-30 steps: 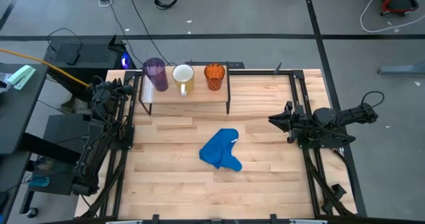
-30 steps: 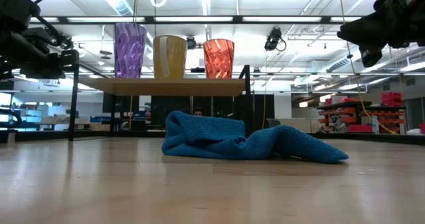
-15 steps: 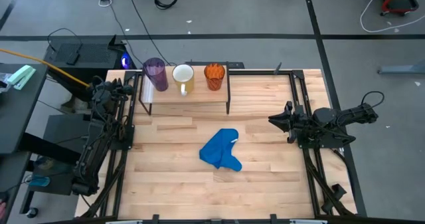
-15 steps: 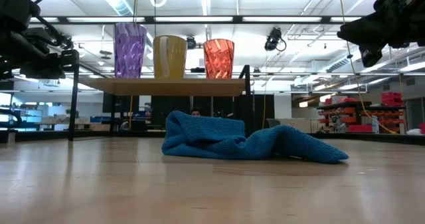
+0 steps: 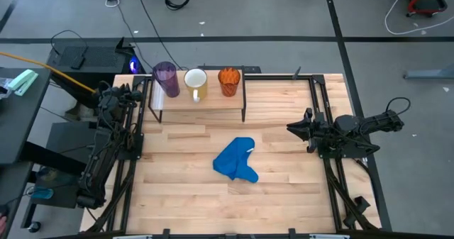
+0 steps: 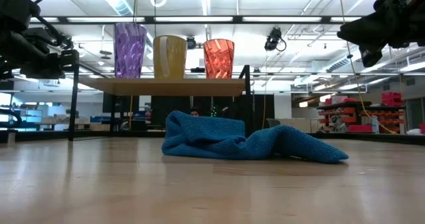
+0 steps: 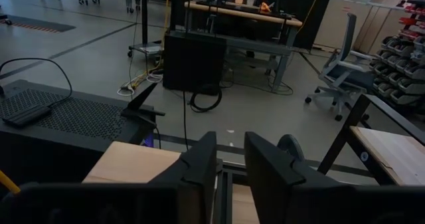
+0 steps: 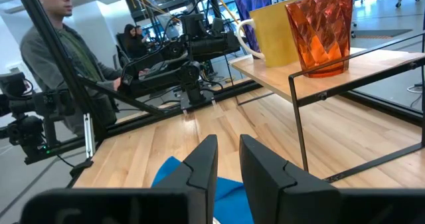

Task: Stack small to large cups/mugs on shelf
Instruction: Return to Home Position

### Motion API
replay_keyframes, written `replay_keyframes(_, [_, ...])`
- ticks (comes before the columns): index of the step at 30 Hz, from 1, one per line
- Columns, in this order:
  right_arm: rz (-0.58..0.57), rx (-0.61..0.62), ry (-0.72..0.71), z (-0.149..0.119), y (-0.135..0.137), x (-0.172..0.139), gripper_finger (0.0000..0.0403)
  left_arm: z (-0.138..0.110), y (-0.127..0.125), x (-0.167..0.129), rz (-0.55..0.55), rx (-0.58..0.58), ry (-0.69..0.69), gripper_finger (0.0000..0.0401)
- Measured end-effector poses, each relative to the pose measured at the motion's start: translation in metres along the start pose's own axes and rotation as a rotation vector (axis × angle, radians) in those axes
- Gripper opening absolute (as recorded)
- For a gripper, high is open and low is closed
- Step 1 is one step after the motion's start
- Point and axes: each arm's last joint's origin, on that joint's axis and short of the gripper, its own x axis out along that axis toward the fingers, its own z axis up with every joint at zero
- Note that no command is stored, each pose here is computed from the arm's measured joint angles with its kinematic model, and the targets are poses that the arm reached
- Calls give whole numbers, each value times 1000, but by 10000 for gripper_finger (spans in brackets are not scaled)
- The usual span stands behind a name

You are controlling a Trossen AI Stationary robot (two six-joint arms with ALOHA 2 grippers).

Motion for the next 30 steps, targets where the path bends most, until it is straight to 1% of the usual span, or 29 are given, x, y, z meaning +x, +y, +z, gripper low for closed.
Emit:
replay_keyframes(6, [0, 0, 0, 0, 0, 0, 71, 0, 0, 0, 0, -1, 0, 91])
replay_keyframes(14, [0, 0, 0, 0, 0, 0, 71, 0, 0, 0, 0, -1, 0, 83])
replay_keyframes(23, [0, 0, 0, 0, 0, 0, 71, 0, 0, 0, 0, -1, 0, 91])
replay_keyframes(30, [0, 0, 1, 0, 0, 0, 71, 0, 0, 0, 0, 0, 0, 82])
